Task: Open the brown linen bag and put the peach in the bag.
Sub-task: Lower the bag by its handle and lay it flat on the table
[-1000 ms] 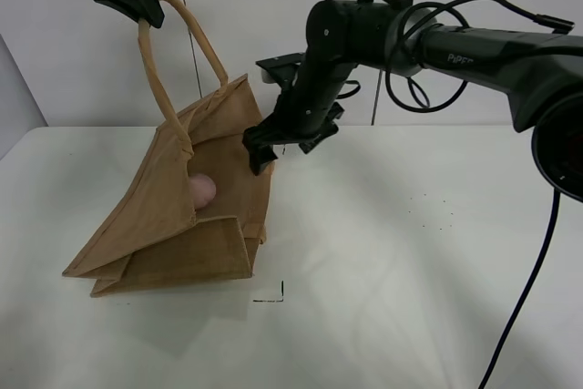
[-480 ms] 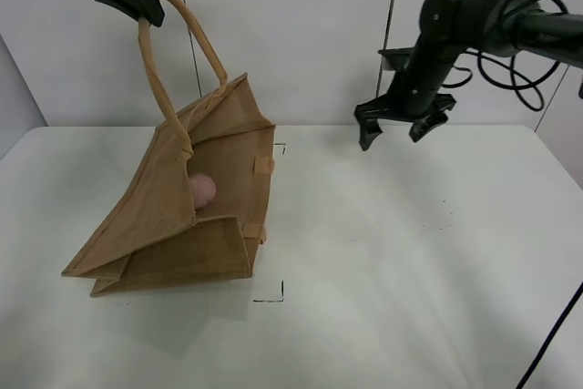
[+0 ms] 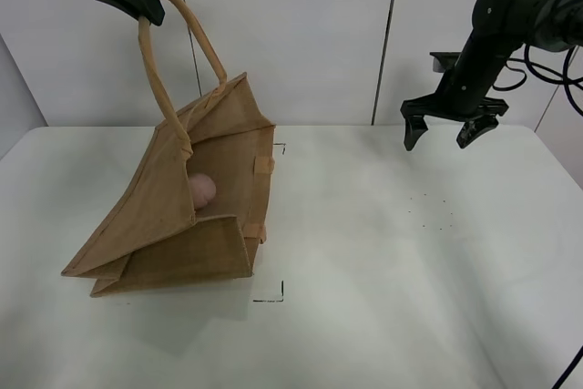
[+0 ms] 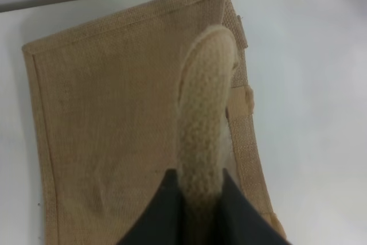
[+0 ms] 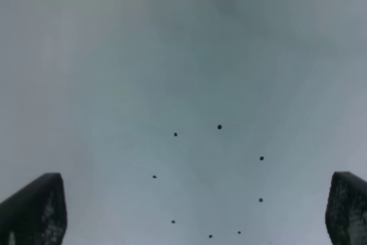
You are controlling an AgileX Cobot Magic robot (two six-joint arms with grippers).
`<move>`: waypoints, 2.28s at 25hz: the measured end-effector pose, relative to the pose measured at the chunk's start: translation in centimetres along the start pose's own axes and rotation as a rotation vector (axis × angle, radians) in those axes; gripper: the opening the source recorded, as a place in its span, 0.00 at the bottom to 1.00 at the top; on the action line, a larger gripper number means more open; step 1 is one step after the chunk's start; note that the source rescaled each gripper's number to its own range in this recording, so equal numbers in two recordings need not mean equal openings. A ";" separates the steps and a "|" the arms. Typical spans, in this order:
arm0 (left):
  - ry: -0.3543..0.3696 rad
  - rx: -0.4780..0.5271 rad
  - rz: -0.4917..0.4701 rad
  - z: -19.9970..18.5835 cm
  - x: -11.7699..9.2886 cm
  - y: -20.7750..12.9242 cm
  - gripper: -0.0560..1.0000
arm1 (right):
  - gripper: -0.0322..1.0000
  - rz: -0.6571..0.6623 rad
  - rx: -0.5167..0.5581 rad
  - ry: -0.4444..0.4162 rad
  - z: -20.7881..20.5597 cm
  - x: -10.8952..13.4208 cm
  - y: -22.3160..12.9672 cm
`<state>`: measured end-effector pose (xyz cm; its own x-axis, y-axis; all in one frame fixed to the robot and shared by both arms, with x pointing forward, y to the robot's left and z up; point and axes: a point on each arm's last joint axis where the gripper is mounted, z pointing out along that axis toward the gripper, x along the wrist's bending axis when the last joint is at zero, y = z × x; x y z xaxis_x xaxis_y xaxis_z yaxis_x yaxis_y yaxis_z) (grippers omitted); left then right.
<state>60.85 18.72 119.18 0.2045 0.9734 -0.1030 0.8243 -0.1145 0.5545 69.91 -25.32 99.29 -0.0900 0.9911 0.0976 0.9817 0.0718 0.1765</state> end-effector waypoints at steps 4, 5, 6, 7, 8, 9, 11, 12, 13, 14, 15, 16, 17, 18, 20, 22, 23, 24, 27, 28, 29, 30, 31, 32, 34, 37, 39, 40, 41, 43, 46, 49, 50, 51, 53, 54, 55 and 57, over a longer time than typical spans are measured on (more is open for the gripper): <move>0.000 0.000 0.000 0.0 0.0 0.0 0.05 | 1.00 -0.002 -0.022 0.000 -3.0 0.3 -1.8; 0.000 0.000 0.000 0.0 0.0 0.0 0.05 | 1.00 -0.003 -0.022 0.001 -4.0 0.5 -2.8; 0.000 0.000 0.000 0.0 0.0 0.0 0.05 | 1.00 -0.002 -0.011 0.001 -4.7 0.5 -4.0; 0.000 0.000 0.000 0.0 0.0 0.0 0.05 | 1.00 -0.001 -0.007 0.001 -5.7 0.6 -5.5; 0.000 0.000 0.000 0.0 0.0 0.0 0.05 | 1.00 -0.002 -0.014 0.001 -7.0 0.7 -6.9; 0.000 0.000 0.000 0.0 0.0 0.0 0.05 | 1.00 -0.002 -0.009 0.001 -7.9 0.8 -8.6; 0.000 0.000 0.000 0.0 0.0 0.0 0.05 | 1.00 -0.001 0.003 0.001 -9.3 0.9 -12.1; 0.000 0.000 0.000 0.0 0.0 0.0 0.05 | 1.00 0.000 0.010 0.001 -9.8 1.0 -14.1; 0.000 0.000 0.000 0.0 0.0 0.0 0.05 | 1.00 0.000 0.025 0.000 -10.0 1.0 -15.9; 0.000 0.000 0.000 0.0 0.0 0.0 0.05 | 1.00 -0.002 0.026 0.001 -10.4 1.0 -18.0; 0.000 0.000 0.000 0.0 0.0 0.0 0.05 | 1.00 -0.007 0.011 0.001 -11.1 1.0 -19.8; 0.000 0.000 0.000 0.0 0.0 0.0 0.05 | 1.00 -0.011 0.005 0.001 -11.4 1.0 -21.8; 0.000 0.000 0.000 0.0 0.0 0.0 0.05 | 1.00 -0.012 0.007 0.001 -11.4 1.0 -23.6; 0.000 0.000 0.000 0.0 0.0 0.0 0.05 | 1.00 -0.014 -0.019 -0.002 -11.7 1.0 -25.3; 0.000 0.000 0.000 0.0 0.0 0.0 0.05 | 1.00 -0.019 -0.069 -0.007 -11.5 0.9 -28.5; 0.000 0.000 0.000 0.0 0.0 0.0 0.05 | 1.00 -0.029 -0.180 -0.022 -11.7 0.8 -31.2; 0.000 0.000 0.000 0.0 0.0 0.0 0.05 | 1.00 -0.033 -0.229 -0.028 -11.6 0.7 -32.6; 0.000 0.000 0.000 0.0 0.0 0.0 0.05 | 1.00 -0.037 -0.269 -0.033 -11.3 0.6 -33.6; 0.000 0.000 0.000 0.0 0.0 0.0 0.05 | 1.00 -0.049 -0.415 -0.038 -11.5 0.6 -36.9; 0.000 0.000 0.000 0.0 0.0 0.0 0.05 | 1.00 -0.052 -0.452 -0.039 -11.5 0.6 -37.7; 0.000 0.000 0.000 0.0 0.0 0.0 0.05 | 1.00 -0.057 -0.505 -0.041 -11.9 0.6 -38.4; 0.000 0.000 0.000 0.0 0.0 0.0 0.05 | 1.00 -0.061 -0.558 -0.041 -12.3 0.6 -39.1; 0.000 0.000 0.000 0.0 0.0 0.0 0.05 | 1.00 -0.063 -0.597 -0.041 -12.6 0.6 -39.6; 0.000 0.000 0.000 0.0 0.0 0.0 0.05 | 1.00 -0.066 -0.635 -0.041 -12.9 0.7 -40.2; 0.000 0.000 0.000 0.0 0.0 0.0 0.05 | 1.00 -0.071 -0.696 -0.041 -13.3 0.7 -41.0; 0.000 0.000 0.000 0.0 0.0 0.0 0.05 | 1.00 -0.074 -0.739 -0.041 -13.5 0.7 -41.7; 0.000 0.000 0.000 0.0 0.0 0.0 0.05 | 1.00 -0.071 -0.748 -0.041 -13.5 0.7 -41.8; 0.000 0.000 0.000 0.0 0.0 0.0 0.05 | 1.00 -0.063 -0.749 -0.044 -13.5 0.7 -41.8; 0.000 0.000 0.000 0.0 0.0 0.0 0.05 | 1.00 -0.052 -0.750 -0.051 -13.5 0.7 -41.8; 0.000 0.000 0.000 0.0 0.0 0.0 0.05 | 1.00 -0.033 -0.753 -0.063 -13.6 0.6 -41.8; 0.000 0.000 0.000 0.0 0.0 0.0 0.05 | 1.00 -0.026 -0.781 -0.068 -13.7 0.6 -42.2; 0.000 0.000 0.000 0.0 0.0 0.0 0.05 | 1.00 -0.032 -0.842 -0.069 -14.0 0.7 -43.1; 0.000 0.000 0.000 0.0 0.0 0.0 0.05 | 1.00 -0.034 -0.870 -0.070 -14.1 0.7 -43.5; 0.000 0.000 0.000 0.0 0.0 0.0 0.05 | 1.00 -0.037 -0.899 -0.070 -14.2 0.8 -44.0; 0.000 0.001 0.000 0.1 0.0 0.0 0.05 | 1.00 -0.041 -0.942 -0.071 -14.3 0.8 -44.7; 0.001 0.007 0.000 0.3 0.0 0.0 0.05 | 1.00 -0.041 -0.951 -0.071 -14.3 0.8 -44.8; 0.002 0.013 0.000 0.6 0.0 0.0 0.05 | 1.00 -0.041 -0.952 -0.069 -14.3 0.8 -44.8; -0.002 0.038 -0.003 1.8 0.0 0.1 0.05 | 1.00 -0.041 -0.952 -0.068 -14.3 0.8 -44.8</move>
<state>61.87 18.35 117.69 0.2035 0.9733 -0.1062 0.8445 -0.1196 0.5221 23.43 -29.30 105.48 -0.0819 0.9964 0.0212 0.4261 0.0157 0.9045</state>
